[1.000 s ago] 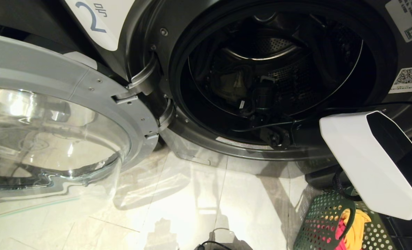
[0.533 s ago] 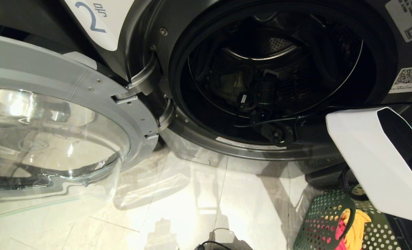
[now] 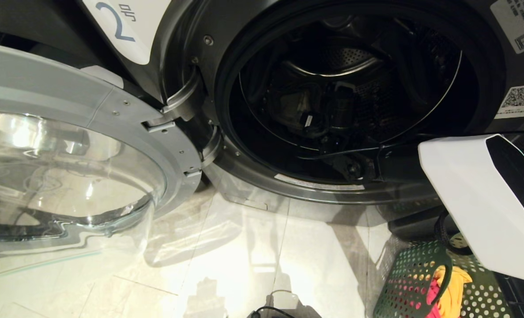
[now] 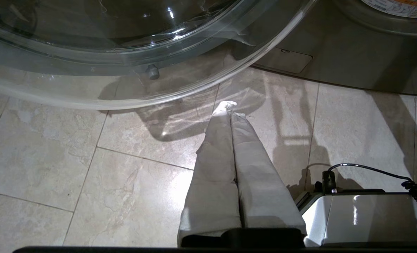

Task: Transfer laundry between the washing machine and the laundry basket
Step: Pick a cloth and place it into the basket

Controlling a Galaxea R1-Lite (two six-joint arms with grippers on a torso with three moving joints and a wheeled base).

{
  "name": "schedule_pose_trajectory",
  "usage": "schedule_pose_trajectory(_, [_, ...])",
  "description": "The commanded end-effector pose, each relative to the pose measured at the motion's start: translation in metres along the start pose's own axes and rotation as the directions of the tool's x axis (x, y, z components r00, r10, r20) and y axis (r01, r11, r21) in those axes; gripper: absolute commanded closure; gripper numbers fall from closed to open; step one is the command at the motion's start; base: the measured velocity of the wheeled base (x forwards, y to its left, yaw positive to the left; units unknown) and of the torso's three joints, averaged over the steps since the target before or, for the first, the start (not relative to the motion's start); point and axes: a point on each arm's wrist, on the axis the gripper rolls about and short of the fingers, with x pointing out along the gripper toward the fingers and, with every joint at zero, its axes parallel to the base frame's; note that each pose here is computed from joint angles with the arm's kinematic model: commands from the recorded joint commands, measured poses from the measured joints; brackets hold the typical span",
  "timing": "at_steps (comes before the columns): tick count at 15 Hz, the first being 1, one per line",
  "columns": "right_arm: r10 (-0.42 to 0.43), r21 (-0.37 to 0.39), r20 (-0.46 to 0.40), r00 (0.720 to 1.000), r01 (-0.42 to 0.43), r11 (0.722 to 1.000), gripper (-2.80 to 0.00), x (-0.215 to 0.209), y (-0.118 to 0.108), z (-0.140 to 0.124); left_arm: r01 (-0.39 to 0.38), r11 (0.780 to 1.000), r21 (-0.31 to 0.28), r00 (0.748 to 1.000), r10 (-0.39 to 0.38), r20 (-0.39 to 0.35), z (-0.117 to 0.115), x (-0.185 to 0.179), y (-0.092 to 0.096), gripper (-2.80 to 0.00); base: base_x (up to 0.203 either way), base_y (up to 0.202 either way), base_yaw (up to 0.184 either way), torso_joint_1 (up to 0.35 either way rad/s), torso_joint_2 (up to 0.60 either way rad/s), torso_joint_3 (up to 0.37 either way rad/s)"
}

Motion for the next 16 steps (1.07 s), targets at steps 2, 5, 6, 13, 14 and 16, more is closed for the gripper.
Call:
schedule_pose_trajectory(2, [0.000,-0.001,-0.001,1.000,0.000,1.000,-2.80,0.001,0.000,-0.002,0.000,1.000,0.002,1.000,0.000,-0.002,0.000,0.000,0.000,0.00,0.000,0.000,0.000,0.000,0.00,0.000])
schedule_pose_trajectory(5, [0.006,0.000,-0.001,1.000,-0.006,1.000,-2.80,0.000,0.001,-0.002,0.002,1.000,-0.009,1.000,-0.002,0.000,0.000,0.000,0.000,0.00,0.000,0.000,0.000,0.000,0.00,0.000])
schedule_pose_trajectory(6, [0.016,0.002,0.001,1.000,-0.016,1.000,-2.80,0.000,0.001,0.000,0.000,1.000,-0.009,1.000,0.000,0.000,0.000,0.000,0.000,0.00,0.000,0.000,0.000,0.000,0.00,0.000])
schedule_pose_trajectory(13, [0.079,-0.021,0.130,0.988,-0.077,0.997,-2.80,-0.002,0.007,0.012,0.000,1.000,-0.009,1.000,0.000,0.000,0.000,0.000,0.000,0.00,0.000,0.000,0.000,0.000,0.00,0.000])
schedule_pose_trajectory(14, [0.080,-0.021,0.130,0.988,-0.078,0.997,-2.80,-0.003,0.007,0.012,0.000,1.000,-0.009,1.000,0.000,0.000,0.000,0.000,0.000,0.00,0.000,0.000,0.000,0.000,0.00,0.000])
schedule_pose_trajectory(16, [0.086,-0.021,0.127,0.988,-0.084,0.996,-2.80,-0.004,0.010,0.010,0.002,1.000,-0.009,1.000,-0.002,0.000,0.000,0.000,0.000,0.00,0.000,0.000,0.000,0.000,0.00,0.000])
